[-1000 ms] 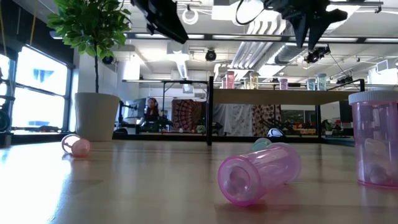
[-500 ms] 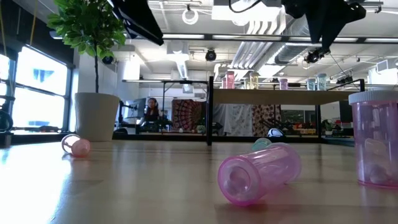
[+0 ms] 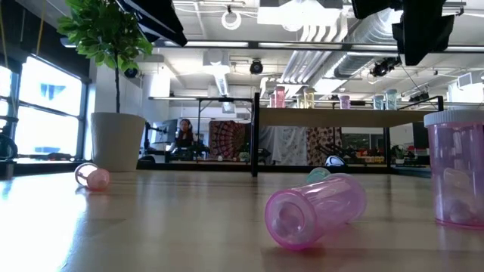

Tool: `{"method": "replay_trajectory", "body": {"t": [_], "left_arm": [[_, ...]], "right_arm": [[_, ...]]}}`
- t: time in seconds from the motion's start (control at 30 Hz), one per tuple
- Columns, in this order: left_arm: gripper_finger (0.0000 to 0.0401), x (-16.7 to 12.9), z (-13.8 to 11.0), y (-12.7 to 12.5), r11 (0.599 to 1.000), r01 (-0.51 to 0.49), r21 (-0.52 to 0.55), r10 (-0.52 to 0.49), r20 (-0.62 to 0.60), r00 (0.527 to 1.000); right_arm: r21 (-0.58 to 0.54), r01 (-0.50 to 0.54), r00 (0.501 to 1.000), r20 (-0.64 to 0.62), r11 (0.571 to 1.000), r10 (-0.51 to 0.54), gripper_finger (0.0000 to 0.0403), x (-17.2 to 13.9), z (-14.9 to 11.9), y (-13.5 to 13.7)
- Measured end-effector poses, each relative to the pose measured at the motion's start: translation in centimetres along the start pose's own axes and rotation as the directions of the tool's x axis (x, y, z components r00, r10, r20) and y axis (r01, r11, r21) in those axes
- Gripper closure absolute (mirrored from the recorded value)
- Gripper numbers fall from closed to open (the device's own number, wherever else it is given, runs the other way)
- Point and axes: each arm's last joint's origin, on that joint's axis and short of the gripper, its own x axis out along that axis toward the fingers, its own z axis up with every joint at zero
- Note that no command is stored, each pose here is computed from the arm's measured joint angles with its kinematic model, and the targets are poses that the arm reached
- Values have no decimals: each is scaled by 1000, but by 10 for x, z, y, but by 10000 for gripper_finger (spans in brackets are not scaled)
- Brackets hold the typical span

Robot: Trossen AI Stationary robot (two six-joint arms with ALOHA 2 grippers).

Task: Pick and place medicine bottles onto shelf by color
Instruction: Put the right violet medicine bottle aligned with the other violet medicine bottle on the shelf

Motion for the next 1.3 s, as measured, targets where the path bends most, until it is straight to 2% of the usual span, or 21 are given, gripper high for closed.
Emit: {"method": "replay_trajectory", "body": {"t": [0.23, 0.37, 0.5, 0.73, 0.83, 0.97, 1.07, 1.3], "left_arm": [[268, -1, -2, -8, 994, 41, -102, -42, -6, 999], [268, -2, -3, -12, 982, 55, -178, -57, -5, 998], [268, -3, -4, -18, 964, 69, -256, -72, -5, 997], [268, -6, -3, -32, 926, 117, -359, -110, 41, 993], [268, -8, -2, -37, 916, 136, -377, -122, 61, 991], [268, -9, -3, -43, 903, 161, -399, -142, 76, 987], [268, -10, -4, -46, 900, 169, -402, -151, 75, 986], [268, -12, -5, -51, 894, 170, -414, -151, 78, 985]], "right_arm": [[-146, -100, 993, 52, 984, 108, 223, 10, -5, 12], [-298, -148, 982, 72, 943, 176, 189, 12, -10, 21], [-489, -150, 976, 64, 859, 207, 167, 17, -20, 30], [-733, -83, 977, 74, 675, 200, 173, 38, -33, 46], [-780, -75, 975, 74, 621, 210, 178, 50, -33, 52], [-808, -65, 979, 63, 586, 196, 180, 69, -32, 56], [-822, -55, 984, 52, 567, 170, 180, 83, -31, 57], [-823, -86, 992, -21, 561, 122, 180, 111, -34, 55]]}}
